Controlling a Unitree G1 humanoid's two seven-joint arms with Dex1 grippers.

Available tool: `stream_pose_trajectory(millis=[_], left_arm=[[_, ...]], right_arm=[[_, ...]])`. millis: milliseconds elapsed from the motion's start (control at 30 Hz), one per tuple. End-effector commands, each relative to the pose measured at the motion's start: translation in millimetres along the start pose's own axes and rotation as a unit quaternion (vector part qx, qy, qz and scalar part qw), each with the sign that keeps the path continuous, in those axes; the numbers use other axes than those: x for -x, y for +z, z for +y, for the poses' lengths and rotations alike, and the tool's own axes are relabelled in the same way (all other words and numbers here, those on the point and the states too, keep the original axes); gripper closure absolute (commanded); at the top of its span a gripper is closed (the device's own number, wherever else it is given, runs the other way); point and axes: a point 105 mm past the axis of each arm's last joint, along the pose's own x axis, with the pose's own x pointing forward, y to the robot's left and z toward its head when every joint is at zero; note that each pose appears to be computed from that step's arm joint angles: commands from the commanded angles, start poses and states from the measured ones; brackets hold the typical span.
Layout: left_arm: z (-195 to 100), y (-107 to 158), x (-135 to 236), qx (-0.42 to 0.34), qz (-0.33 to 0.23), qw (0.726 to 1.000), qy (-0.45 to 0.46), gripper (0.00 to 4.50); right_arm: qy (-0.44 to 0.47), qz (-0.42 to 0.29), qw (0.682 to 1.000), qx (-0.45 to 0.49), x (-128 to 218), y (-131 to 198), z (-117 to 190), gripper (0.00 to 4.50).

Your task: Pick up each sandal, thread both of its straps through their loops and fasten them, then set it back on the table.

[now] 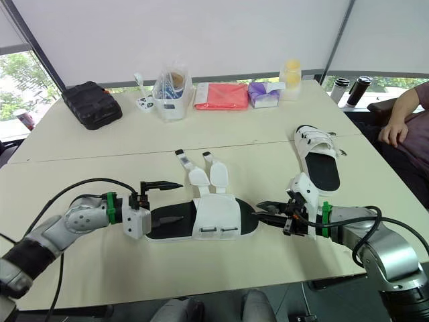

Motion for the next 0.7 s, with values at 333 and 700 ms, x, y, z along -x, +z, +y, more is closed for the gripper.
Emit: stream_pose_trajectory(millis=[333,700], left_arm=[[81.0,-30.3,25.6,0.499,-0.012,0.833,0.237,0.00],[77.8,-47.7,-3.7,0.563,-0.028,0.778,0.276,0.00]], right_arm=[[0.031,0.025,0.996,0.077,-11.6,-9.2,-1.1,4.45],[0.091,0.014,0.989,0.112,-44.9,-8.2,-1.7,4.45]])
